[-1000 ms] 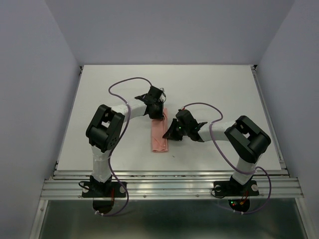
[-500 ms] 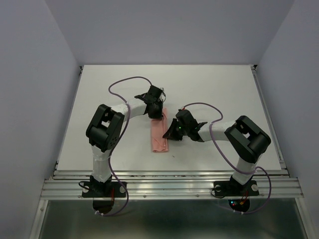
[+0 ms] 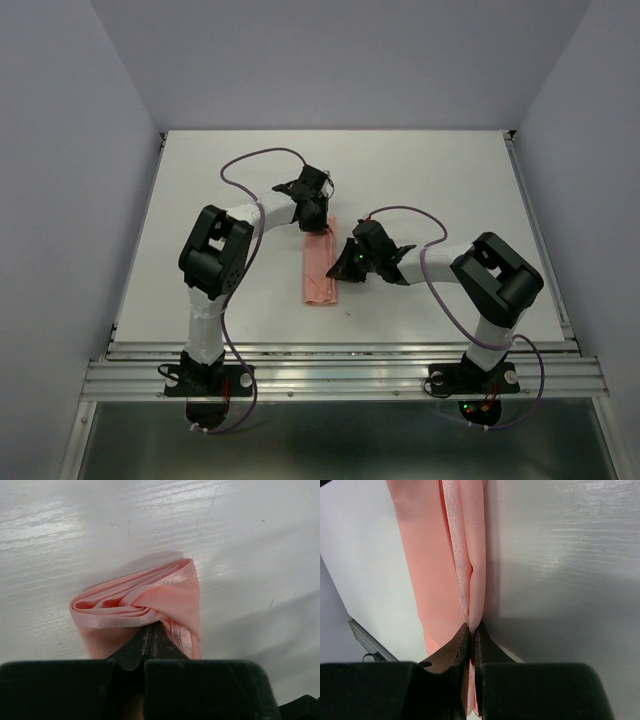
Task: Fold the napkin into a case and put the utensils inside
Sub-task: Smooth out the smaller rectangle-folded napkin at the center of the board.
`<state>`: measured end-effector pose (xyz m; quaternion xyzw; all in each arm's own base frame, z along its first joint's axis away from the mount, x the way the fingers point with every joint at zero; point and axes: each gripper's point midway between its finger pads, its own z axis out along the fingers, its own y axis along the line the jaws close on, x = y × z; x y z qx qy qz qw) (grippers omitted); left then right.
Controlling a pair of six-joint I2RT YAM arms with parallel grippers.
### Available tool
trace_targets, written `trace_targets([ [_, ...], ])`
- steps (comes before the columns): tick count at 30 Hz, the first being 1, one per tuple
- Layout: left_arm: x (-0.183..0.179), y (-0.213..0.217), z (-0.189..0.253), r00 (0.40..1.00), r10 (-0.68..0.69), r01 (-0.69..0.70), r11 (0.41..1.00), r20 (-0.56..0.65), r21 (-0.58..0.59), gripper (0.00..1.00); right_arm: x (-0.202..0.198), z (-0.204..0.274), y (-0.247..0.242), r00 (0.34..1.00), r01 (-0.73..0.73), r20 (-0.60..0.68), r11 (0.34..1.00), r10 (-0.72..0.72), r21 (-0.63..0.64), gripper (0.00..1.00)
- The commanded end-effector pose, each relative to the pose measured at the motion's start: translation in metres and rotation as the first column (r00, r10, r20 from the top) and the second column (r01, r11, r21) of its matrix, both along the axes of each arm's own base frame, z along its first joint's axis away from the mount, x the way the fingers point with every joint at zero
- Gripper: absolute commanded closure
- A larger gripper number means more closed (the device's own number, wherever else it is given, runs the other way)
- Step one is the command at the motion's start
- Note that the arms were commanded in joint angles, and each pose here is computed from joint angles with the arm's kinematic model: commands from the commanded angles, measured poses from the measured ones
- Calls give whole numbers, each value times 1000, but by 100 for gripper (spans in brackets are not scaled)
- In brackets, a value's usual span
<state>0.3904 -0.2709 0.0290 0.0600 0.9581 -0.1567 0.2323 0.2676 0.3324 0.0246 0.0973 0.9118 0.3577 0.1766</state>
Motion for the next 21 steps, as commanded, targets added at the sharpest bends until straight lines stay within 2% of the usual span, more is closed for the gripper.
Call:
trace_targets([
  [1,14,-6,7,999,-8,9,1000,35,-18,100,-13,-14,-9,999,-10,-31,998,9,-56,99],
  [7,5,-17,20,998,-63,64,990,8,-127,100,-12,-14,-9,1000,-9,-29,998,8,-56,99],
  [16,3,2,53,997,-19,26,994,70,-108,100,-14,-15,-10,999,-6,-36,998,4,-58,99],
  [21,8,6,54,997,5,3,994,78,-108,100,-13,-16,-10,999,-6,-36,998,4,-58,99],
])
